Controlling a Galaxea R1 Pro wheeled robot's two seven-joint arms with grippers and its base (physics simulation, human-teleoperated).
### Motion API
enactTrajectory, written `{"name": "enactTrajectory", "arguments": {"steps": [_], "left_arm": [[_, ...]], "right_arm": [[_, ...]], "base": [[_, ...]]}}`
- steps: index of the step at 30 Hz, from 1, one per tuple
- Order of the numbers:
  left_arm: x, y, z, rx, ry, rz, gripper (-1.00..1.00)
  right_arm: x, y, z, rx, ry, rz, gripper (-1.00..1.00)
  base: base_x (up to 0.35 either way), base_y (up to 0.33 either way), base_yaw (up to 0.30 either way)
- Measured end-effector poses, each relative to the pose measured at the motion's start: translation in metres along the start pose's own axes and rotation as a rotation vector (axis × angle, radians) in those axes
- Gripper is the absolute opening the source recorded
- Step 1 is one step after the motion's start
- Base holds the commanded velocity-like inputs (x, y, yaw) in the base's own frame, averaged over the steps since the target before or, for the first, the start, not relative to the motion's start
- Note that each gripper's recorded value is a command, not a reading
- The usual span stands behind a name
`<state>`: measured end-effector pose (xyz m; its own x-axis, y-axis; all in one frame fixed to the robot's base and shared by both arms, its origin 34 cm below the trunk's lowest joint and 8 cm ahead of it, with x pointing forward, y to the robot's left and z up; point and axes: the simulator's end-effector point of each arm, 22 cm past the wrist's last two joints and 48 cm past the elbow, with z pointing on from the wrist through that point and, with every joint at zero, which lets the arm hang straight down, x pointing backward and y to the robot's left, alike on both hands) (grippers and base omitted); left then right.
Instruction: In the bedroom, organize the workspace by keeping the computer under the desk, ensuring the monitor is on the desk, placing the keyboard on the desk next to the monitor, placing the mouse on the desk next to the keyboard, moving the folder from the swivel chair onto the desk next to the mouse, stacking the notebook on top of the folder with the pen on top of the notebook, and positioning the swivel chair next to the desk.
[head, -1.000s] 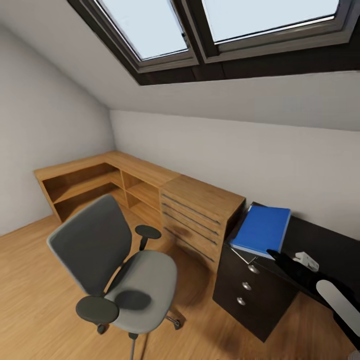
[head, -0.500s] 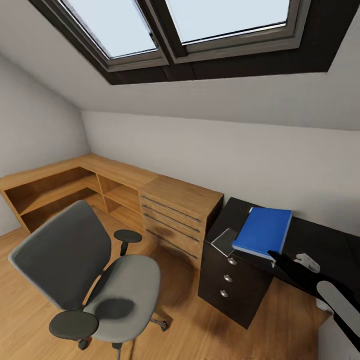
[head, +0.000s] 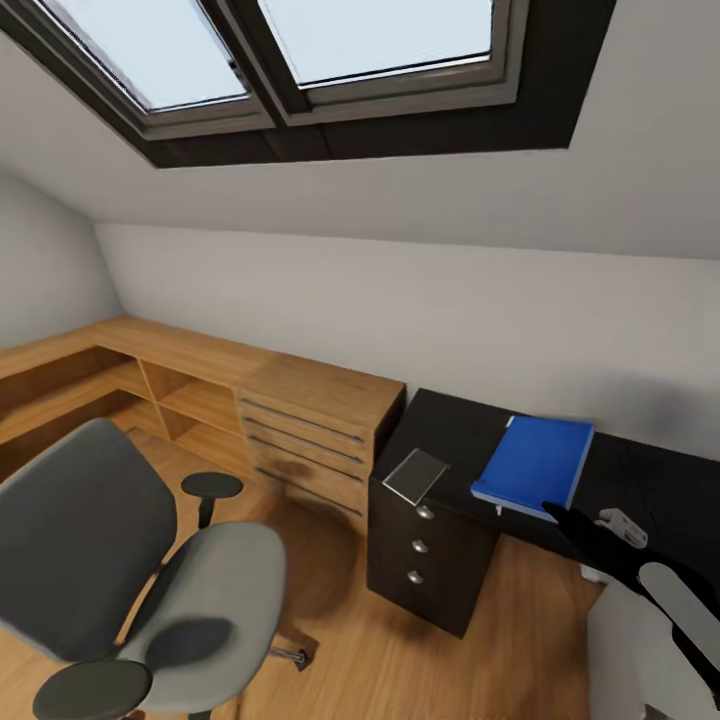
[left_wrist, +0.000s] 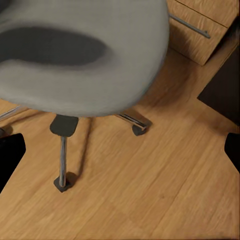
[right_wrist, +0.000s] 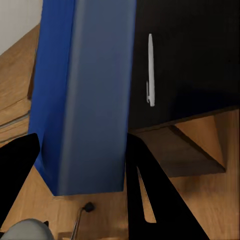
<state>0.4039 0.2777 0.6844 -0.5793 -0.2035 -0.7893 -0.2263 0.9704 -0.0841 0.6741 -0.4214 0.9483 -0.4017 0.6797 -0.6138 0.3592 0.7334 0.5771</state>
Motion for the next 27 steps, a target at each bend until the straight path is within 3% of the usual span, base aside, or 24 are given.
{"name": "enactTrajectory", "arguments": {"steps": [27], "left_arm": [[0.0005, -0.0009, -0.0001, 0.0, 0.001, -0.002, 1.0]], "right_arm": [[0.0048, -0.0095, 0.0021, 0.019, 0.008, 0.011, -1.0]], "base": [[0.0, 0.0, -0.288]]}}
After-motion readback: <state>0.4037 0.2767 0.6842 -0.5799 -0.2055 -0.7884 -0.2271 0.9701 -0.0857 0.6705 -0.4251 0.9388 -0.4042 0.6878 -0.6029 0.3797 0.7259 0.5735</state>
